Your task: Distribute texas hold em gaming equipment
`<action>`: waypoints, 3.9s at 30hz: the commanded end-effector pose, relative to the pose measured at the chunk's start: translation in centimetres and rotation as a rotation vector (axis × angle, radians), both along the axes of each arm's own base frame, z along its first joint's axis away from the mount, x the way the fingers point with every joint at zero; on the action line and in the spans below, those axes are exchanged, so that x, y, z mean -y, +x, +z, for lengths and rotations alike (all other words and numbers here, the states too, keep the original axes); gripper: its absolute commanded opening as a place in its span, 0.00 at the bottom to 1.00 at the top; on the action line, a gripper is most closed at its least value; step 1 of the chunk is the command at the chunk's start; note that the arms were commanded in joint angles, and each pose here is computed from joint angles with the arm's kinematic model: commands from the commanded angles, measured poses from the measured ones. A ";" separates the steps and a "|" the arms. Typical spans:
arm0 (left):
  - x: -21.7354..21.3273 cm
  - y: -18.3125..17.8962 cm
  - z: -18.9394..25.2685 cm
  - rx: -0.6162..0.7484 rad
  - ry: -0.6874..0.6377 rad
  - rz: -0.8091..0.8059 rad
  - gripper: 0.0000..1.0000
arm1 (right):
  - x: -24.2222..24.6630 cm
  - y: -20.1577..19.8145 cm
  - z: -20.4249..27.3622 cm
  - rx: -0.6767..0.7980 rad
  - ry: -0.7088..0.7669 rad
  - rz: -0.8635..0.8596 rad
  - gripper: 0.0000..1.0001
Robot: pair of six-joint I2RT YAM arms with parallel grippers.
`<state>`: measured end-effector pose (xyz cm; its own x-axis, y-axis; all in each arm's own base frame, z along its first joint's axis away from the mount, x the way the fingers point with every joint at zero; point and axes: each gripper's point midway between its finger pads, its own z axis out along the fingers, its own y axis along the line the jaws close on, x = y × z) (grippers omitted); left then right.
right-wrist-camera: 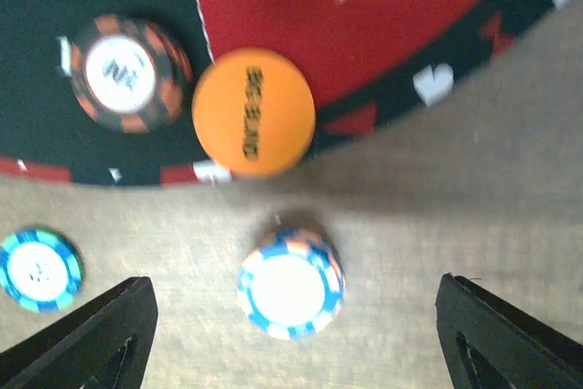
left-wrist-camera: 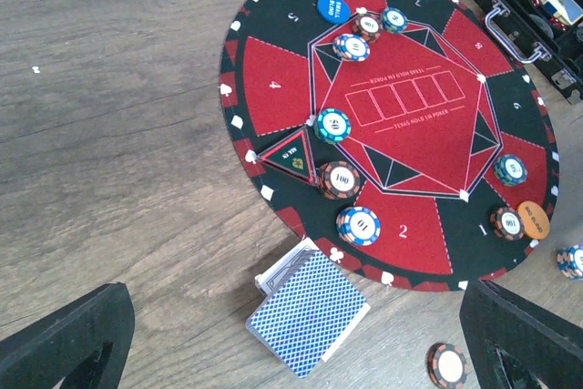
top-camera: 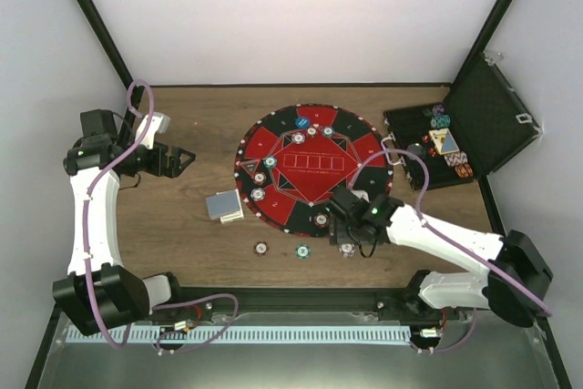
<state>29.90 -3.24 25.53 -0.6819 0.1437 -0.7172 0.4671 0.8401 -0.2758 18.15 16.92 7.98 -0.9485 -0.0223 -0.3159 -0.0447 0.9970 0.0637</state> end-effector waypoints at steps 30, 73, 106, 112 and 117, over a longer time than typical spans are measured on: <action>-0.2 0.7 -0.3 0.016 0.001 -0.005 1.00 | 0.0 -2.6 -6.3 -0.114 -0.063 -0.037 0.54; -0.1 0.5 -0.8 0.012 -0.004 -0.010 1.00 | -0.4 -2.2 -4.7 -0.105 -0.067 -0.021 0.37; 0.0 -0.1 0.6 0.028 0.011 -0.008 1.00 | -4.5 14.1 1.8 0.111 -0.078 0.028 0.33; 0.0 -0.2 0.6 0.025 0.005 -0.007 1.00 | -1.6 15.0 0.0 0.088 -0.078 -0.038 0.32; 0.1 -0.2 0.6 0.024 0.005 -0.008 1.00 | 1.3 15.4 -0.6 0.072 -0.062 -0.116 0.32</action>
<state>29.86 -3.23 24.79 -0.6926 0.1417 -0.7072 0.4627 0.8395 -0.2849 32.89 17.25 6.74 -0.9325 0.0166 -0.3607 0.0278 0.9993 -0.0257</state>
